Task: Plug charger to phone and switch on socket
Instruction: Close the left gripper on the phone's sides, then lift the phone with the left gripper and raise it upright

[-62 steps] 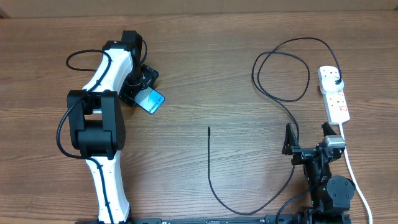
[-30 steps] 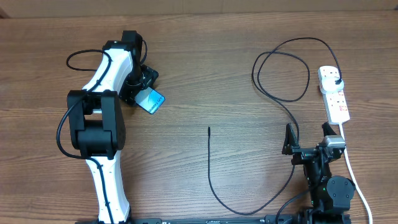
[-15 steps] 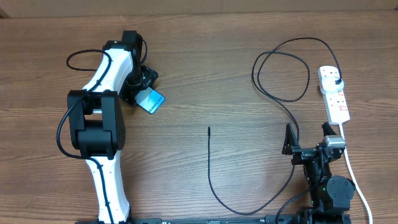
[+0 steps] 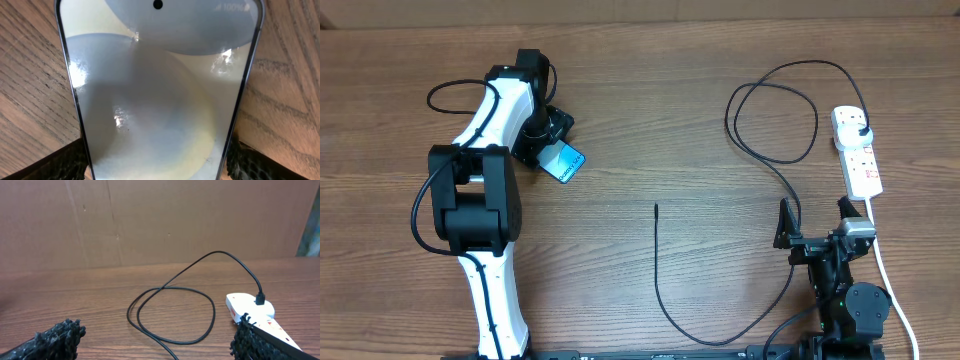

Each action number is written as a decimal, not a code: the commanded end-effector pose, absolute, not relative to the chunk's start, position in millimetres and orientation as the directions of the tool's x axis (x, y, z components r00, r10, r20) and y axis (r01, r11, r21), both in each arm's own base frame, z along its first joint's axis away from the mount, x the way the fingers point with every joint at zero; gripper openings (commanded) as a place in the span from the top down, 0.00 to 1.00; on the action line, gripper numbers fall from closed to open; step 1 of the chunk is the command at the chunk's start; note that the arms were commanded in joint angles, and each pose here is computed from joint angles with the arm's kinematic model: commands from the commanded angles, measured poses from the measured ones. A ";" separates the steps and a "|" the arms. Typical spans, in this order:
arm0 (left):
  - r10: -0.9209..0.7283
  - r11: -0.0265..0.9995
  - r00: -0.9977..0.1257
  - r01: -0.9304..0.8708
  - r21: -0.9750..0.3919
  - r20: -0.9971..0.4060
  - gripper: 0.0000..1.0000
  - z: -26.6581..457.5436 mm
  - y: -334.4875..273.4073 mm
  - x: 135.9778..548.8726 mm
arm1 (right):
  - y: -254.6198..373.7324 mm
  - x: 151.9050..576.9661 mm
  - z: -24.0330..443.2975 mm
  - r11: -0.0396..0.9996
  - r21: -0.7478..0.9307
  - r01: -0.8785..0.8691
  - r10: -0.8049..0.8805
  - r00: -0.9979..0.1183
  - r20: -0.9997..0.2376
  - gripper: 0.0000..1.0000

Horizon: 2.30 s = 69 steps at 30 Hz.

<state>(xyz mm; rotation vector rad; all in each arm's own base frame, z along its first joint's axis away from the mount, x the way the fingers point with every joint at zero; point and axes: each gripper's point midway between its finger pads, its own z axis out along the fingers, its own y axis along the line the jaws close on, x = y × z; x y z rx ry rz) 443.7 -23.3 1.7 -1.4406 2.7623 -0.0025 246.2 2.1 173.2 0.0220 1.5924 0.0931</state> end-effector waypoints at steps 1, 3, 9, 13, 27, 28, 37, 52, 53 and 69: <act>-0.825 0.563 -0.564 -0.826 0.033 -0.024 0.11 -13.2 -16.6 440.4 | 1.8 246.2 171.3 0.996 0.079 -0.041 0.079 -0.020 -0.997 0.00; -0.825 0.563 -0.564 -0.826 0.033 -0.025 0.10 -13.2 -16.6 440.5 | 1.8 246.2 171.3 0.996 0.079 -0.040 0.079 -0.020 -0.997 0.00; -0.825 0.563 -0.564 -0.825 0.035 -0.030 0.15 -13.2 -15.7 440.8 | 1.8 246.2 171.3 0.996 0.079 -0.040 0.079 -0.020 -0.997 0.00; -0.825 0.563 -0.564 -0.825 0.036 -0.030 0.23 -13.2 -15.7 440.6 | 1.8 246.2 171.3 0.996 0.079 -0.040 0.079 -0.020 -0.997 0.00; -0.825 0.563 -0.564 -0.826 0.035 -0.030 0.29 -13.2 -15.7 440.8 | 1.8 246.2 171.3 0.996 0.079 -0.041 0.079 -0.020 -0.997 0.00; -0.825 0.563 -0.564 -0.826 0.036 -0.030 0.30 -13.2 -15.7 440.7 | 1.8 246.2 171.3 0.996 0.080 -0.041 0.079 -0.020 -0.997 0.00; -0.825 0.563 -0.564 -0.825 0.036 -0.030 0.61 -13.2 -15.7 440.6 | 1.8 246.2 171.3 0.996 0.079 -0.041 0.079 -0.020 -0.997 0.00; -0.824 0.564 -0.565 -0.824 0.047 -0.023 0.96 -13.0 -15.4 437.5 | 1.8 246.2 171.3 0.996 0.079 -0.041 0.079 -0.020 -0.997 0.00; -0.819 0.573 -0.574 -0.819 0.044 -0.024 0.96 -12.6 -15.4 438.4 | 1.8 246.2 171.3 0.996 0.079 -0.041 0.079 -0.020 -0.997 0.00; -0.791 0.611 -0.610 -0.791 -0.017 -0.054 0.96 33.3 -17.6 464.1 | 1.8 246.2 171.3 0.996 0.079 -0.041 0.079 -0.020 -0.997 0.00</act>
